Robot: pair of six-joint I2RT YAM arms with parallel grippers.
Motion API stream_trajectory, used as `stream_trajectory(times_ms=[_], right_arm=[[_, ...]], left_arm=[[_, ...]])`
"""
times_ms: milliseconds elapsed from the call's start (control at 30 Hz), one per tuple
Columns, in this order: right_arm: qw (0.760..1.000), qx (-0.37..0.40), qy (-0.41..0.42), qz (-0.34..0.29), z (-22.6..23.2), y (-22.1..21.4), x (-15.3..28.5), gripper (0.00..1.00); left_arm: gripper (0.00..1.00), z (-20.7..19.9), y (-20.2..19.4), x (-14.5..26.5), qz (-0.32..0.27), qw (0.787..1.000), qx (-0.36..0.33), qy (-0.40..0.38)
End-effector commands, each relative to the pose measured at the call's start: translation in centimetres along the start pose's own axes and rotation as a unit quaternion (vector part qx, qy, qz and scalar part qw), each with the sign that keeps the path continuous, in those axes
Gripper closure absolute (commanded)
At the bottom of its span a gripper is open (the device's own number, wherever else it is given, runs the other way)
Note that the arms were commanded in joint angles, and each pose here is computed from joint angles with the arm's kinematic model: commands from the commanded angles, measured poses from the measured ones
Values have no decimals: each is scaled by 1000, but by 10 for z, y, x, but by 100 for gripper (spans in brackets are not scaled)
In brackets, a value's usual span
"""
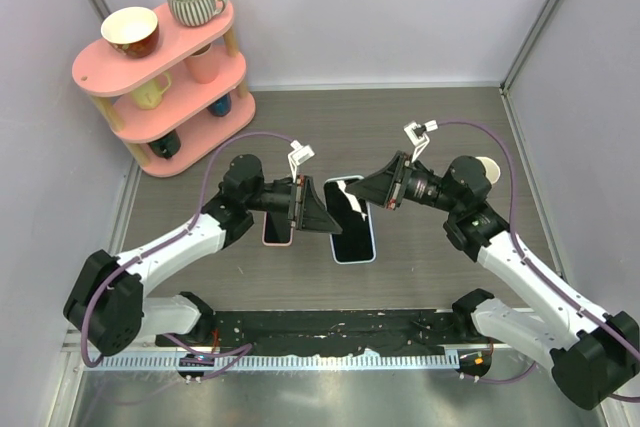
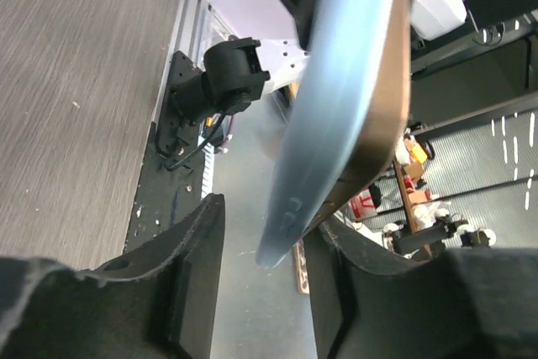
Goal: Put the phone into the phone case
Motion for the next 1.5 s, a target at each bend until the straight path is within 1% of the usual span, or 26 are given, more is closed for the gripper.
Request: stream_trajectory(times_ms=[0,33,167,233,367,467,567,600,633,667,767,800,833,867,900,933,967,1000,1033,1100,1167,1233,1267,1300,1367,1467], right_arm=[[995,64,76,-2,47,8,11,99],[995,62,78,5,46,4,13,99],[995,56,80,13,46,-3,18,99],[996,48,79,18,44,-6,19,99],[995,34,90,27,41,-12,19,99],[995,22,90,27,38,-15,20,99],[995,16,88,33,35,-18,20,99],[995,15,88,33,35,-19,20,99],[996,14,88,31,35,-18,21,99],[996,15,87,28,36,-17,21,99],[997,16,77,29,32,-18,21,99],[997,19,69,26,30,-16,20,99],[997,20,64,30,27,-17,19,99],[998,18,56,32,23,-18,19,99],[998,16,56,33,22,-20,19,99],[998,15,56,32,22,-20,19,99],[998,16,62,29,25,-19,20,99],[997,16,64,28,26,-19,20,99],[997,19,71,24,29,-18,20,99],[996,21,79,19,35,-15,21,99],[996,24,82,11,39,-12,22,99],[996,22,90,7,43,-10,21,99],[996,19,92,7,43,-10,21,99],[996,15,93,8,41,-11,20,99],[994,8,105,5,43,-10,20,99],[995,-5,96,2,33,-12,17,99]], left_arm=[[52,-7,19,7,-17,999,-23,27],[49,-8,22,9,-22,999,-24,29],[46,-19,37,14,-47,997,-46,30],[43,-26,41,15,-51,997,-54,21],[42,-30,44,15,-54,997,-60,15],[44,-30,45,14,-56,997,-56,15],[55,-31,47,14,-63,997,-53,8],[69,-33,48,14,-66,996,-55,6],[79,-31,47,13,-65,996,-53,7],[100,-30,49,13,-68,996,-53,12],[100,-21,46,13,-62,996,-54,42],[100,-18,43,14,-52,996,-42,60],[100,-16,42,14,-47,995,-43,73],[100,-12,43,16,-49,992,-66,95],[100,-12,40,17,-42,992,-55,108],[99,-12,39,18,-41,992,-55,110],[86,-15,39,20,-43,991,-58,112],[78,-16,39,20,-43,991,-59,114],[72,-16,39,21,-42,991,-57,115],[54,-15,36,21,-41,991,-52,113],[44,-15,35,20,-43,992,-54,107],[38,-14,29,18,-41,995,-33,89],[33,-17,34,16,-55,995,-48,72],[32,-15,29,16,-56,996,-25,63],[31,-20,33,14,-71,996,-37,40],[32,-16,32,12,-71,996,-26,37]])
Point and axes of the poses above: each gripper's point midway between its finger pads, its own x axis back along the fingers, its own z axis along the line the jaws close on, y = z × x, the point moved 4 cm from there along x, back along the fingers, and after that the axes turned 10 degrees about -x, right-handed, at the moved point
